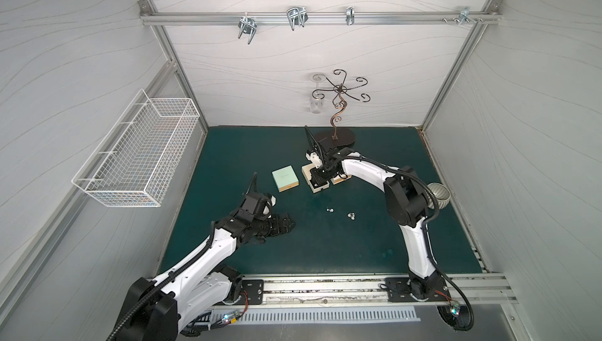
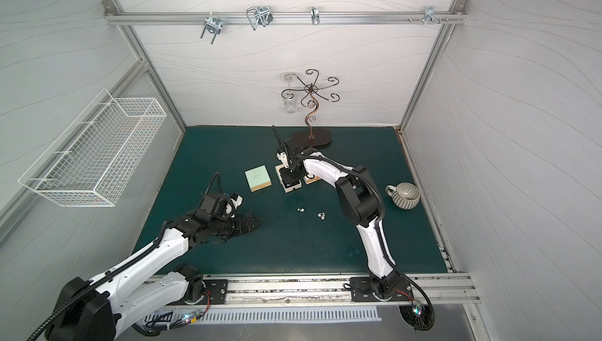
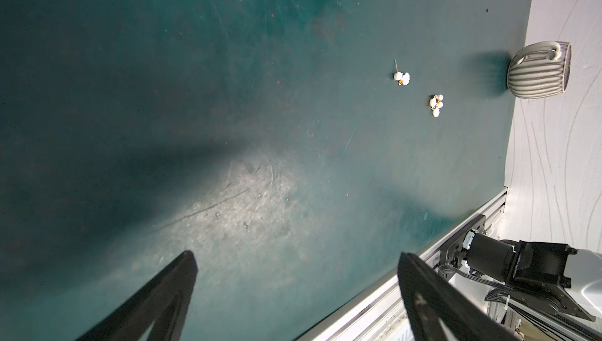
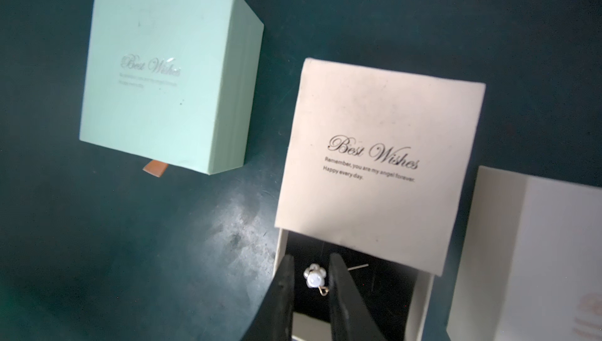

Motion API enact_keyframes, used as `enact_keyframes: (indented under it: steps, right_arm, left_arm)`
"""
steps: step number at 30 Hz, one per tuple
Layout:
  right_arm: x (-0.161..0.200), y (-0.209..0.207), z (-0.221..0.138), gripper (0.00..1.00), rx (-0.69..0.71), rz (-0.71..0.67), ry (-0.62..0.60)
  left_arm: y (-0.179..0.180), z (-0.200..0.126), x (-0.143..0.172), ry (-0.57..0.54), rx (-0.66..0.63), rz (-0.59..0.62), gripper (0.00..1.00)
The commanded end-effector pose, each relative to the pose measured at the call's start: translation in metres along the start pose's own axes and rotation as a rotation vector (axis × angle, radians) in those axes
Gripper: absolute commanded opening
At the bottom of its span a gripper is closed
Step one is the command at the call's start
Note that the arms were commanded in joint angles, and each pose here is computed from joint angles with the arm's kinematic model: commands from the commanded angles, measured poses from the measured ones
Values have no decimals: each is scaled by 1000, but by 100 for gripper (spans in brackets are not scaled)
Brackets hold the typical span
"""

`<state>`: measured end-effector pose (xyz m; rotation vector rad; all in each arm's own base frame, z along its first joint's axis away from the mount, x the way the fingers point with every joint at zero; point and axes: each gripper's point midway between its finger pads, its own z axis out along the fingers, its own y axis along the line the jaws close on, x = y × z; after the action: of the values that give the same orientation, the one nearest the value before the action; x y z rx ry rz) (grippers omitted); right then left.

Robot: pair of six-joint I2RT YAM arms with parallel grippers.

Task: Place the earrings into the drawer-style jewelry box
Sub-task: Insert the earring into the inner lining, then pick up the earring from the center of the board.

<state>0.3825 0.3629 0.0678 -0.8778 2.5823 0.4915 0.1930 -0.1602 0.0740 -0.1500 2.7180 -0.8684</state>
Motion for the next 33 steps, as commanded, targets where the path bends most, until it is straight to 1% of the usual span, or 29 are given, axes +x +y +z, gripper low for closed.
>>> enact_keyframes:
  steps: [1, 7, 11, 15, 17, 21, 26, 29, 33]
  right_arm:
    - [-5, -3, -10, 23, 13, 1, -7]
    - [-11, 0, -30, 23, 16, -13, -39]
    - [-6, 3, -50, 23, 17, -21, -60]
    - [16, 0, -62, 23, 31, -23, -50]
    - [33, -1, -65, 24, 41, -21, -32]
    - [67, -3, -62, 23, 54, -24, 15]
    - [107, 8, -46, 23, 65, -73, 103]
    - [118, 14, -38, 24, 75, -93, 135]
    - [123, 17, -27, 24, 93, -113, 158]
  left_arm:
    - [-7, 0, -7, -24, 30, 2, 99]
    - [-7, 1, -7, -23, 30, 0, 99]
    - [-8, 3, -7, -20, 31, 2, 99]
    - [-9, 5, -8, -13, 30, 3, 99]
    - [-10, 6, -8, -11, 30, 5, 99]
    - [-10, 7, -9, -10, 29, 3, 99]
    - [-10, 10, -10, -8, 31, 0, 99]
    - [-11, 10, -10, -2, 32, 0, 99]
    - [-12, 10, -10, -2, 32, 3, 99]
